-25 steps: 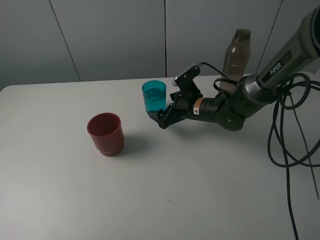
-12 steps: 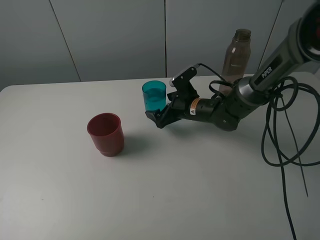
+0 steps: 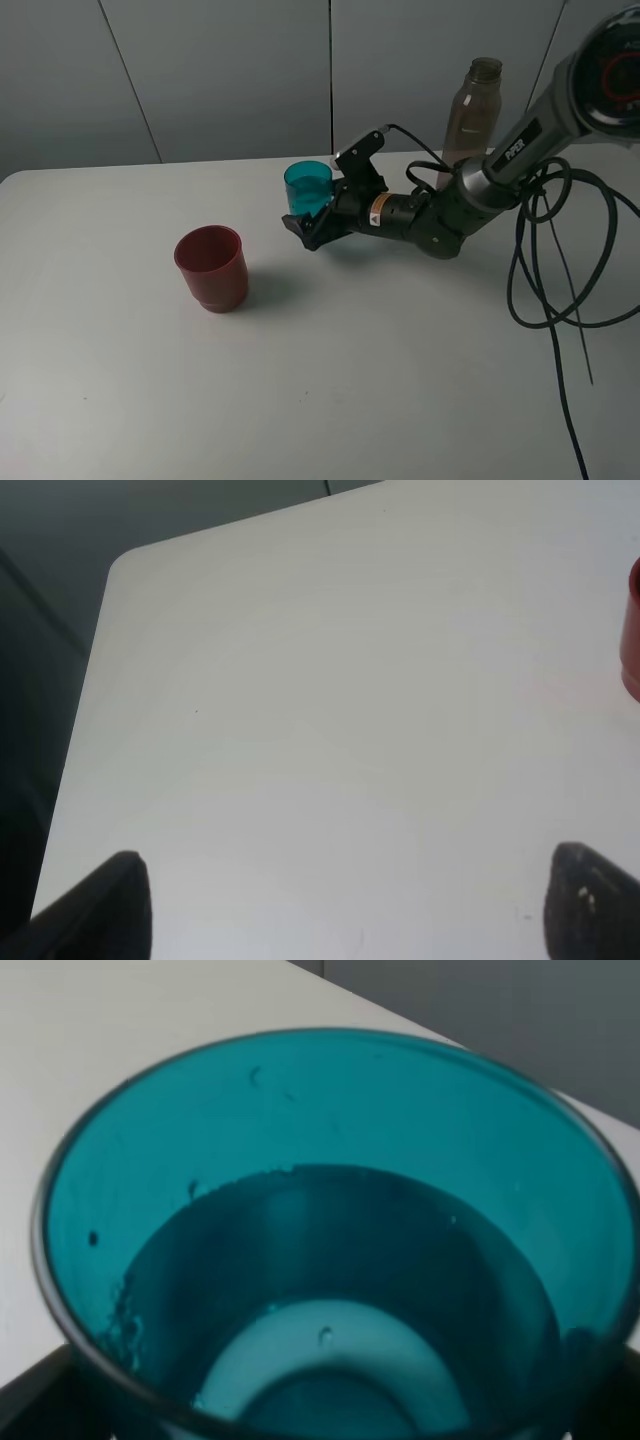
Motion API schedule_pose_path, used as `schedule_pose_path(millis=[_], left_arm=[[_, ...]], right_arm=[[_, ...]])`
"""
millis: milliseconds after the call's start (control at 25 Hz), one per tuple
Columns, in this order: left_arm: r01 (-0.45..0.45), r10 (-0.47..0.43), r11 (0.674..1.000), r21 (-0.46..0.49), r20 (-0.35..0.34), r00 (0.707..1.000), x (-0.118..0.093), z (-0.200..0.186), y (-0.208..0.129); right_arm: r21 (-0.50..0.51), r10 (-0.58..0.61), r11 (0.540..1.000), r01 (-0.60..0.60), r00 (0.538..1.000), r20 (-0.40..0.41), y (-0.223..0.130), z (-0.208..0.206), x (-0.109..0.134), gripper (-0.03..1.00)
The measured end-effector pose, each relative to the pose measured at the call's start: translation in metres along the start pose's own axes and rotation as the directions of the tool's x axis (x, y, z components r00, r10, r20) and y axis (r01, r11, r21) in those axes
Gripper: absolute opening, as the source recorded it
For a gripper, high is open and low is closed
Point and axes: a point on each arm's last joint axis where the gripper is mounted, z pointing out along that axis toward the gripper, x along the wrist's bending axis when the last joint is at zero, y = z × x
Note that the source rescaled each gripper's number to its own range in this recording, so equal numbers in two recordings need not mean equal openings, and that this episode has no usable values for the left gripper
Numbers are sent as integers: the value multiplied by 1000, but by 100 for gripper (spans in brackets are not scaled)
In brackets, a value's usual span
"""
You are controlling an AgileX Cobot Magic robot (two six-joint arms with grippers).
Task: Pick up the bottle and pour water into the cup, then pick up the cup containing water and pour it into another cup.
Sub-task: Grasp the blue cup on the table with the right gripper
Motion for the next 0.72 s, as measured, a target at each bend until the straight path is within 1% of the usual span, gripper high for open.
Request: schedule_pose_path(millis=[720], left_arm=[[-2,2,1000,0,0,1000,0,0,0]], right_arm=[[-48,-5,999,5,1000,-3,1,4,1,100]])
